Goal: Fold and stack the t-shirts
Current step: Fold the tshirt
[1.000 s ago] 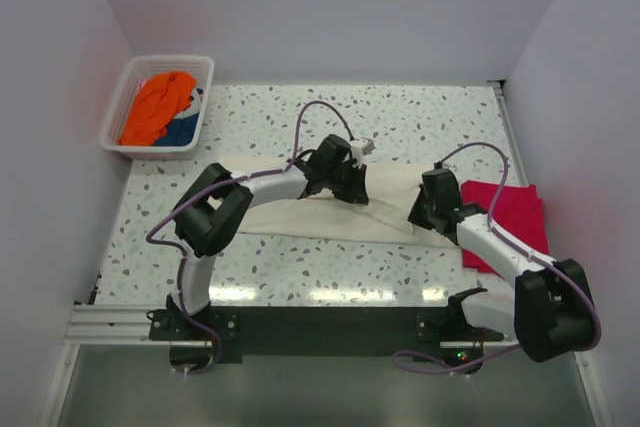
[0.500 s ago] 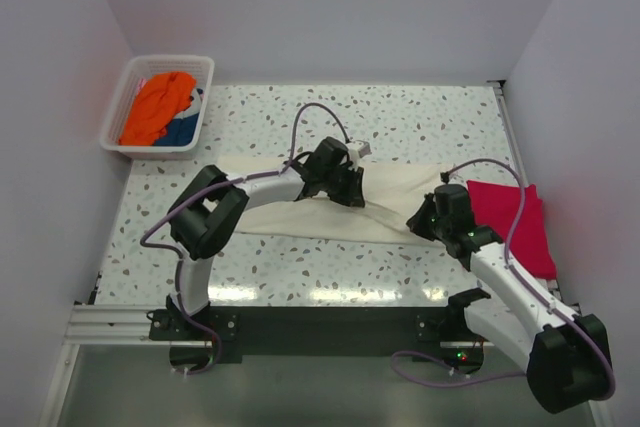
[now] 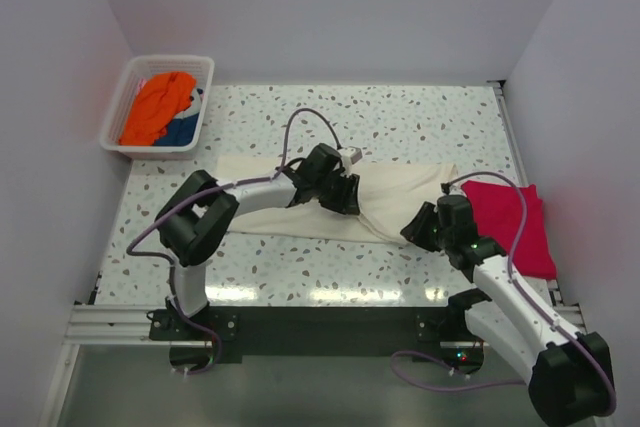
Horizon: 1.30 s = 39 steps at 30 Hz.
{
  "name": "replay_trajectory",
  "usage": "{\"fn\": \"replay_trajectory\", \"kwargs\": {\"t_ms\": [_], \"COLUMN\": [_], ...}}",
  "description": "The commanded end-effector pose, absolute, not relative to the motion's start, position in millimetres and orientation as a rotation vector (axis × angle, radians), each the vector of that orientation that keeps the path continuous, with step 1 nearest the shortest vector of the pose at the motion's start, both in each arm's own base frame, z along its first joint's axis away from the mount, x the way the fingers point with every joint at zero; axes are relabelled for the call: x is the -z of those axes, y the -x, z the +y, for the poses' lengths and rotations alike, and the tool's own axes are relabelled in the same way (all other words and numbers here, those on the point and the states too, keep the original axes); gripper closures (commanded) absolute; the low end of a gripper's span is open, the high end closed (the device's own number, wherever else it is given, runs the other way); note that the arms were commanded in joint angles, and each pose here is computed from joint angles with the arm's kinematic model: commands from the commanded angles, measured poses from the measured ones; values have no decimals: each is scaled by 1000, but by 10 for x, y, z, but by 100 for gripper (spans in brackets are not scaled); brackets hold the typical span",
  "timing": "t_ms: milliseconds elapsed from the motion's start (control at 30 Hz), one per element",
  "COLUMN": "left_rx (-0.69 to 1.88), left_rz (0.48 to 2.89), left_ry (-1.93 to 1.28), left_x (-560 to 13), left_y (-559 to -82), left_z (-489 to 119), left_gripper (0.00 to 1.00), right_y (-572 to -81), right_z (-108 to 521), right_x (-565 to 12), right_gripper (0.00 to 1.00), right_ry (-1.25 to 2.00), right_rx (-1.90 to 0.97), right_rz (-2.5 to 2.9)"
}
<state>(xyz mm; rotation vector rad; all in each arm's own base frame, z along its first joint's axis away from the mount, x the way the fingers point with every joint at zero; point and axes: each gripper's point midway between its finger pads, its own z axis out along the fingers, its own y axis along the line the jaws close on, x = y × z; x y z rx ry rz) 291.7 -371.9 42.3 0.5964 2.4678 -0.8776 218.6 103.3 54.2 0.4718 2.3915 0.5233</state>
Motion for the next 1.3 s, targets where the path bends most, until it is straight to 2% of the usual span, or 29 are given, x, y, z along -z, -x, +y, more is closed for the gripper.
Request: {"fn": "replay_trajectory", "kwargs": {"t_ms": [0, 167, 200, 233, 367, 667, 967, 1167, 1267], "left_rx": [886, 778, 637, 520, 175, -31, 61, 297, 480], "left_rz": [2376, 2369, 2381, 2472, 2539, 2607, 2647, 2661, 2650], "left_ry": [-592, -530, -450, -413, -332, -242, -136, -14, 80], "left_x": [-778, -1022, -1006, -875, -652, -214, 34, 113, 133], "left_y": [-2949, -2986, -3125, -3073, -3114, -3007, -2706, -2381, -2194], "left_z": [-3708, -3498, -3330, -3129, -2614, -2112, -2042, -2226, -2432], "left_gripper": [49, 48, 48, 50, 57, 58, 59, 60, 60], "right_y": [-2149, -2205, -2253, -2327, -2555, -3019, -3538, -4043, -4444], "right_z": [1094, 972, 919, 893, 798, 721, 769, 995, 1219], "right_x": [-679, -920, -913, -995, -843, -484, -173, 9, -113], "right_gripper": [65, 58, 58, 58, 58, 58, 58, 58, 57], "right_ry": [-464, -502, -518, -518, -520, -511, -438, -343, -273], "right_rx": [-586, -523, -475, -445, -270, -48, 45, 0, -100], "right_rz": [2366, 2301, 2301, 2292, 2387, 2478, 2557, 2611, 2576]}}
